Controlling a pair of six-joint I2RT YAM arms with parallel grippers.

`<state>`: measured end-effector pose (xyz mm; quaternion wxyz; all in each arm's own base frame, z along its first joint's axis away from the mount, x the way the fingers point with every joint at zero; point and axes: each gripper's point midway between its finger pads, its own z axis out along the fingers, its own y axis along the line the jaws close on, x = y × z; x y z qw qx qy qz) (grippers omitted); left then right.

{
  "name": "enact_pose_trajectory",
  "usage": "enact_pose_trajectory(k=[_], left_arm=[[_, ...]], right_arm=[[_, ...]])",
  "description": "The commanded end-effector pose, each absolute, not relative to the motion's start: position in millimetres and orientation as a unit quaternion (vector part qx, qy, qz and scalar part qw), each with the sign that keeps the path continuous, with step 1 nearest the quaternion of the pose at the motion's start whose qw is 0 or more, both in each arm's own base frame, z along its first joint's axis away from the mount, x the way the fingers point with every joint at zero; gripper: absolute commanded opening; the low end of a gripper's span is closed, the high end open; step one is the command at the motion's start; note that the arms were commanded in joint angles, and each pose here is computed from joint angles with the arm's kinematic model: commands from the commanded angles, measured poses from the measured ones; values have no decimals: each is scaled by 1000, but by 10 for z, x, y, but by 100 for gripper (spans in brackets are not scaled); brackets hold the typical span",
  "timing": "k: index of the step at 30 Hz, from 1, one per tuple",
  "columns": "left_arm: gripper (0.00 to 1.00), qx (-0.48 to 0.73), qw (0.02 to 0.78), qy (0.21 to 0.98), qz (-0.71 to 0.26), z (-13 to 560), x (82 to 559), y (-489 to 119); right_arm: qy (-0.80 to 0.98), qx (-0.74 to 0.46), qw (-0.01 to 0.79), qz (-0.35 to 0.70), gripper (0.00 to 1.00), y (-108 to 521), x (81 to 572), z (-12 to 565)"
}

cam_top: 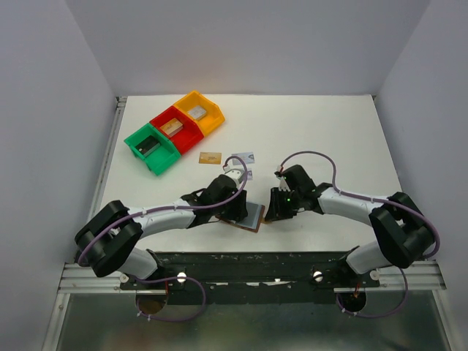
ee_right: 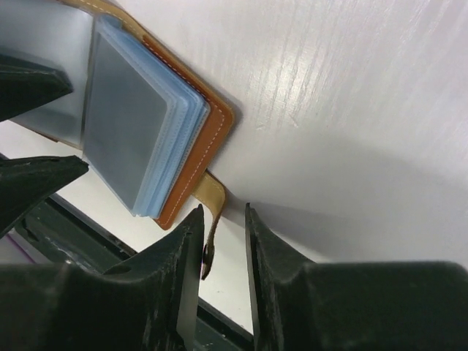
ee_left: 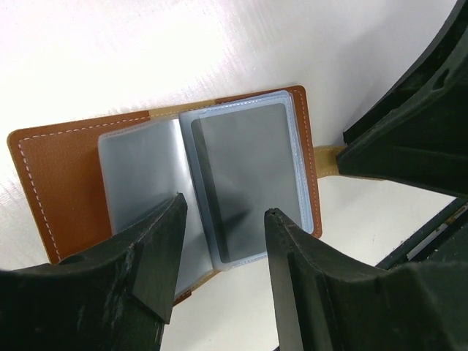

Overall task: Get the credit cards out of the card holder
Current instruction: Remove the credit card from the card holder.

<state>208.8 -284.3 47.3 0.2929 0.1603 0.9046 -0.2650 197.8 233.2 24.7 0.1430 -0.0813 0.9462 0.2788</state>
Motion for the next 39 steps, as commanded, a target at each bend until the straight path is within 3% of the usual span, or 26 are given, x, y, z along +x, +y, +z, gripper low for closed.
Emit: enact_pose_trajectory(k=[1, 6, 7, 31, 39], left_arm=[[60, 161, 293, 904, -268, 454, 2075, -2864], [62, 174, 299, 895, -281, 561, 2088, -2929], [63, 177, 297, 895, -282, 570, 2086, -2937], [64, 209, 269, 898, -279, 546, 2107, -3109], [69, 207, 281, 892, -288, 673, 2112, -3142]], right_arm=[[943, -88, 115, 299, 30, 2413, 1897, 203], [943, -94, 128, 293, 2, 2397, 1940, 272], [943, -96, 131, 291, 0, 2391, 1947, 298], [915, -125, 174, 341, 0, 2490, 1948, 712], [906, -131, 183, 357, 0, 2519, 1931, 810]])
